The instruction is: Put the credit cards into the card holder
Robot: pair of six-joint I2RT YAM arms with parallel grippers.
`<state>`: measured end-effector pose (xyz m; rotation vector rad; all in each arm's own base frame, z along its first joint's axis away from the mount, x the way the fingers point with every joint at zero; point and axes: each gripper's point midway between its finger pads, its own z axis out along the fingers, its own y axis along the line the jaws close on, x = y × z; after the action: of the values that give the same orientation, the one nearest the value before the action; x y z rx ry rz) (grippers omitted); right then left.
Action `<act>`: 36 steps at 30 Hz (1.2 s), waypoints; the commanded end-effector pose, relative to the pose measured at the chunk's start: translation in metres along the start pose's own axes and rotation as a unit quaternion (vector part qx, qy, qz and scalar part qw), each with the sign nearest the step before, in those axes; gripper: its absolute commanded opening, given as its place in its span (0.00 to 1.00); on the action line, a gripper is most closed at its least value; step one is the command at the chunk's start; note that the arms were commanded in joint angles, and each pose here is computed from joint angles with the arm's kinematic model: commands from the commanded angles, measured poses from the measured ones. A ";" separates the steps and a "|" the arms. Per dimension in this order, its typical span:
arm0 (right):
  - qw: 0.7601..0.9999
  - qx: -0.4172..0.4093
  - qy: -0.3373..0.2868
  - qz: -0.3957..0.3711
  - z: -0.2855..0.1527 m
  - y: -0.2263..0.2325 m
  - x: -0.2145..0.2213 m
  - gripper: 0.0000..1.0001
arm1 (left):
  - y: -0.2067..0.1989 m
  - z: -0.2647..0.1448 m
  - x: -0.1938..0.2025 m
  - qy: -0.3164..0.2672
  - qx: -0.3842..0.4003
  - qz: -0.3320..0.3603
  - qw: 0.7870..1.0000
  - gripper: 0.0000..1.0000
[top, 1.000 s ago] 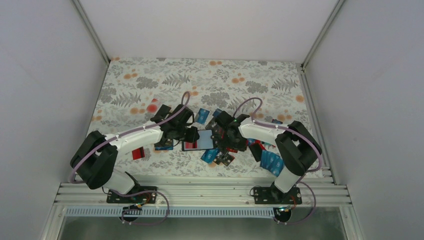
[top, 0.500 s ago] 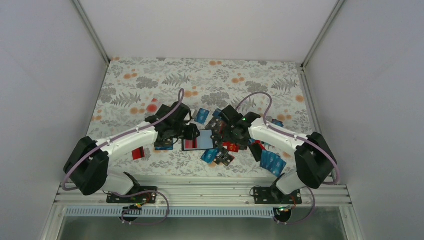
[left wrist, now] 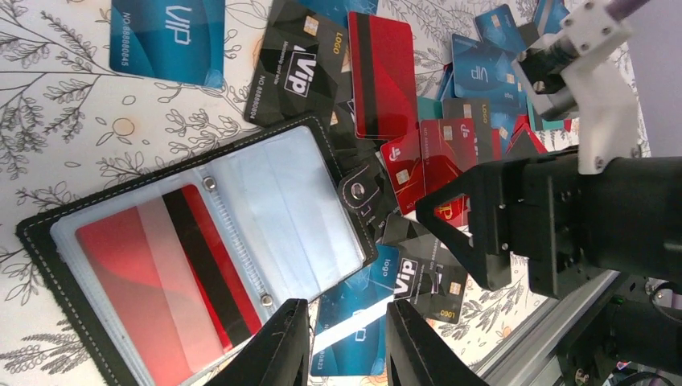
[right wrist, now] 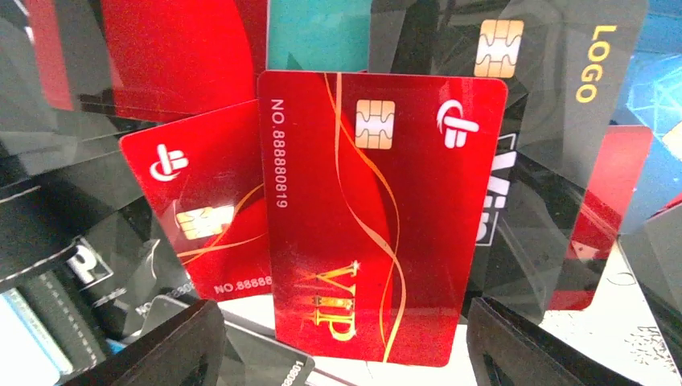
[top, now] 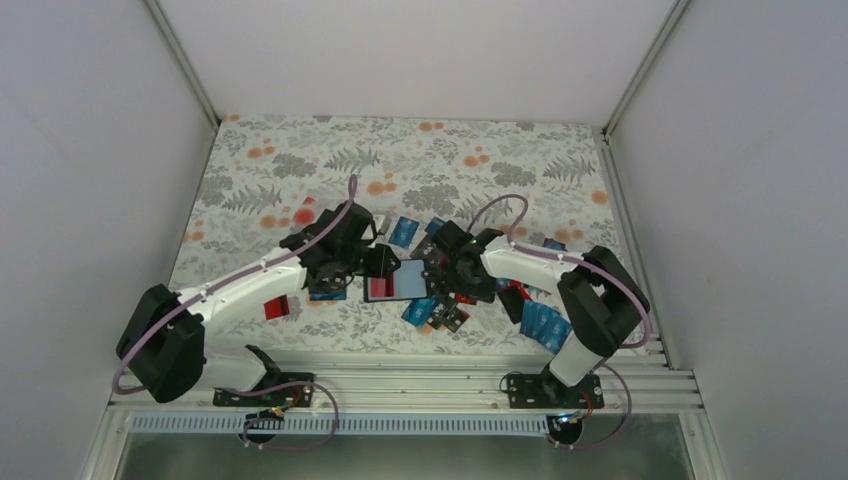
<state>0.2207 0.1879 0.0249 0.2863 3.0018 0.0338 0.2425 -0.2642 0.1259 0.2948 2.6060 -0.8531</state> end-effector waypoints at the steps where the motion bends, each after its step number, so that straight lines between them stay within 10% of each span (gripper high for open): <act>1: 1.000 0.017 0.000 0.018 0.012 -0.008 0.004 0.76 | 0.008 -0.009 0.005 -0.006 -0.005 -0.006 1.000 0.25; 21: 0.999 0.040 0.020 0.026 0.038 -0.034 0.021 0.50 | 0.018 -0.011 0.006 -0.008 -0.012 -0.015 1.000 0.25; 36: 0.995 -0.074 -0.069 -0.008 -0.048 0.002 -0.016 0.50 | 0.002 -0.020 -0.012 -0.026 0.004 -0.028 0.999 0.25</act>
<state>0.2190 0.1808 0.0483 0.2876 2.9072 0.1696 0.2405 -0.2468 0.1231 0.2315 2.6213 -0.8420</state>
